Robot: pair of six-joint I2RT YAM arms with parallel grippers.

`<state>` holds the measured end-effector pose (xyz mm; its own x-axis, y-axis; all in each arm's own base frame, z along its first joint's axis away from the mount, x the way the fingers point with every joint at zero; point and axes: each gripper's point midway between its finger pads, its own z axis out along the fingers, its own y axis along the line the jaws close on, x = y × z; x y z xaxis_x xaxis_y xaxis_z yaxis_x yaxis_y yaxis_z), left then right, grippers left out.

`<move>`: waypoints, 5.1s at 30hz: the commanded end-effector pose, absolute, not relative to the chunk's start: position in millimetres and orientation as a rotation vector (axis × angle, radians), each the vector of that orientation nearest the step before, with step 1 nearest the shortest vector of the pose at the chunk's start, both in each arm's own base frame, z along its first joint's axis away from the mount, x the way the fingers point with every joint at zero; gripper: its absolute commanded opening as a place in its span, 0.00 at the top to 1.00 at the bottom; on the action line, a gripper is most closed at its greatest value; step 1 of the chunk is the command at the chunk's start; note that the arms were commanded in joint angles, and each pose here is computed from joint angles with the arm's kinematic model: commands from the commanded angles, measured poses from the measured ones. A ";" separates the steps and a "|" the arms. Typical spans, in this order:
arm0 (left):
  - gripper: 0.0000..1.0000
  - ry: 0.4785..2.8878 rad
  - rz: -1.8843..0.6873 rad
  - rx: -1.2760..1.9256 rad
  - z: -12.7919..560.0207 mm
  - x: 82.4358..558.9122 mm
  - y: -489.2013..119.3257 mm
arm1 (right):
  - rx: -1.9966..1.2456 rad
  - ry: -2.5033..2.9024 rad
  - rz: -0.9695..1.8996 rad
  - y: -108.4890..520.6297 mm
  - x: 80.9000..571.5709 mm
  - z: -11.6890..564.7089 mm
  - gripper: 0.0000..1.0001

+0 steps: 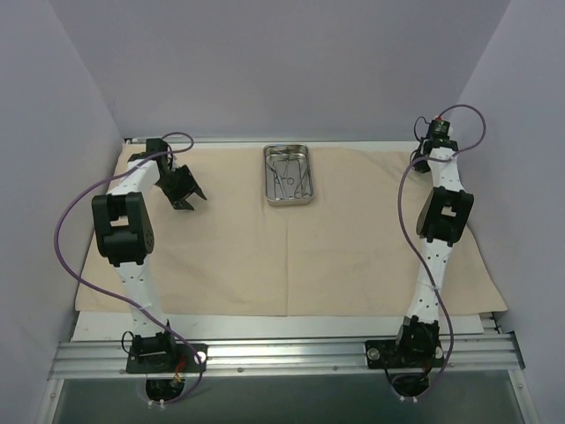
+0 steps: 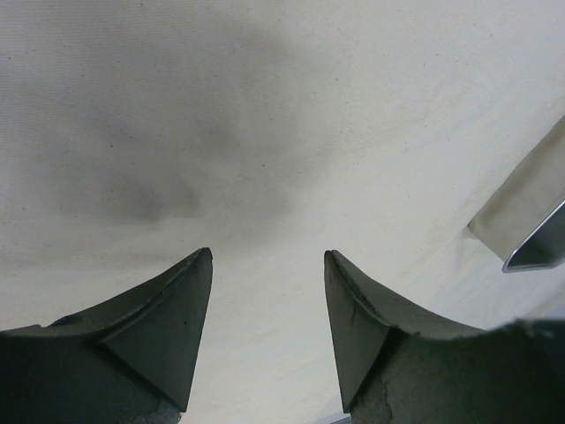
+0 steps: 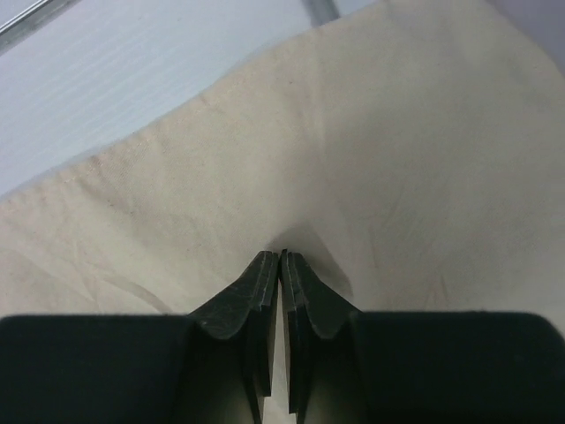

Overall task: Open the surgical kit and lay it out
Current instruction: Smooth out the surgical kit at the center of the board, then move the container to the center of the board.

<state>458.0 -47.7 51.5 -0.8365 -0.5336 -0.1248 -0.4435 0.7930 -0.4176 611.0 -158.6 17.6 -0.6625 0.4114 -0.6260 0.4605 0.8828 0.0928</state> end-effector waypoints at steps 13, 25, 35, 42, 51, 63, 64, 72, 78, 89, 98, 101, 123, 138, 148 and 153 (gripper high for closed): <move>0.37 2.732 -0.457 -0.627 89.0 465.4 -37.9 | 0.552 2.151 -0.132 -156.2 629.8 148.9 0.58; 0.37 2.819 -0.438 -0.702 58.3 454.4 -28.6 | 0.780 2.402 -0.106 -114.0 463.2 56.5 0.57; 0.35 2.859 -0.329 -0.750 44.2 446.5 -17.0 | 0.781 2.726 -0.317 -124.3 365.3 -21.7 0.45; 0.29 2.867 -0.105 -0.706 56.1 431.4 9.0 | 0.841 2.763 -0.473 -158.0 343.3 -25.5 0.41; 0.23 2.815 0.204 -0.683 79.6 402.7 53.2 | 0.529 2.643 -0.373 -85.6 433.2 47.0 0.38; 0.25 2.967 0.117 -1.043 17.3 330.3 79.3 | 0.333 2.627 -0.071 4.0 460.7 48.7 0.36; 0.25 2.984 0.121 -1.063 12.5 322.8 80.6 | 0.328 2.630 -0.051 6.7 461.5 46.9 0.36; 0.26 3.013 0.104 -1.186 -3.1 294.0 100.7 | 0.320 2.590 -0.039 14.3 479.5 58.0 0.35; 0.25 2.939 0.044 -1.105 20.8 313.4 101.7 | 0.343 2.512 -0.086 -5.9 513.2 76.3 0.34; 0.23 2.833 -0.078 -0.907 61.6 368.3 69.6 | 0.523 2.502 -0.148 -84.1 552.5 41.3 0.34; 0.23 2.784 -0.146 -0.819 90.4 388.0 46.3 | 0.527 2.578 -0.288 -111.8 562.1 -8.1 0.34; 0.23 2.759 -0.123 -0.816 104.2 388.4 46.4 | 0.487 2.530 -0.294 -103.9 574.4 15.2 0.34; 0.23 2.897 -0.037 -0.897 29.8 362.5 62.8 | 0.201 2.318 0.649 122.4 595.9 146.7 0.11; 0.19 2.692 -0.121 -0.862 106.5 385.5 58.4 | -0.032 2.451 0.673 213.5 559.6 103.7 0.17; 0.19 2.650 -0.243 -0.758 142.9 397.0 13.9 | -0.103 2.564 0.515 233.1 543.4 56.8 0.35; 0.20 2.653 -0.275 -0.689 151.6 396.3 -10.4 | -0.090 2.586 0.500 232.9 541.7 45.2 0.50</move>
<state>391.9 3.7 117.3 -0.8210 -0.5090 -0.2586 -0.4617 0.8584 -0.2237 537.2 234.9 34.6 -0.8846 0.0378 -0.4648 -0.1491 0.9215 0.3586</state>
